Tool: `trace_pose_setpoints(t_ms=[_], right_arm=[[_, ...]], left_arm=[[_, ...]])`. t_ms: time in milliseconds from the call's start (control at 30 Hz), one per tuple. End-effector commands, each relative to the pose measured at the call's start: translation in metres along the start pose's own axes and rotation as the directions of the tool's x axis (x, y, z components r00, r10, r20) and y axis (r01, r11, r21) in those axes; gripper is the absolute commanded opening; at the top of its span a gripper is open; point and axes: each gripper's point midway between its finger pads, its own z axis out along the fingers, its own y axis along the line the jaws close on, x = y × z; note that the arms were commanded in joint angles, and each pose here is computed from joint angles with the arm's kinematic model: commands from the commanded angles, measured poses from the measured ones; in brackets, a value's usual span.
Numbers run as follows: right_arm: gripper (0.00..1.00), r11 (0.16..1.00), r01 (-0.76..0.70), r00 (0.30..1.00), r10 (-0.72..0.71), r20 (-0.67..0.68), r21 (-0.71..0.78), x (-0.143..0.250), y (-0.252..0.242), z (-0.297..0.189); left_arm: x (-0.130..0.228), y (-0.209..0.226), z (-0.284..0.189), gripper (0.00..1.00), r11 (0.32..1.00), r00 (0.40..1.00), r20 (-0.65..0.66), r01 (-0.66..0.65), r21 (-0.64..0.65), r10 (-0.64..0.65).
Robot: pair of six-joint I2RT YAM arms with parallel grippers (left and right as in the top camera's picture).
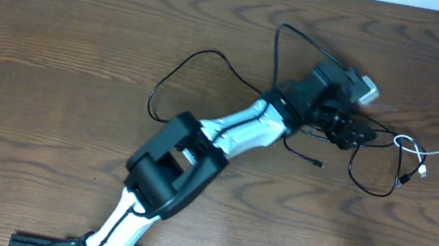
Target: Untangle cables
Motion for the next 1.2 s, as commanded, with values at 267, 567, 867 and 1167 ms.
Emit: trace_pose_setpoints(t_ms=[267, 567, 867, 1167], right_arm=[[0.01, 1.0, 0.013, 1.0, -0.013, -0.021, -0.002, 0.007, 0.001, -0.003], [0.01, 0.999, 0.038, 0.999, -0.037, -0.02, 0.011, 0.007, -0.002, -0.002], [0.01, 0.988, 0.002, 1.0, 0.0, -0.012, 0.157, 0.001, -0.04, 0.006], [0.01, 0.78, -0.092, 0.994, 0.111, 0.008, 0.62, -0.002, -0.171, 0.013]], left_arm=[[0.056, 0.048, 0.052, 0.74, 0.944, 1.0, 0.019, 0.014, -0.33, -0.008], [0.069, 0.083, 0.025, 0.07, 0.85, 0.997, -0.05, 0.019, -0.526, -0.053], [0.028, 0.102, -0.127, 0.07, 0.682, 0.965, -0.144, 0.046, -0.73, -0.219], [0.015, 0.161, -0.295, 0.07, 0.5, 0.928, -0.078, 0.125, -0.857, -0.365]])
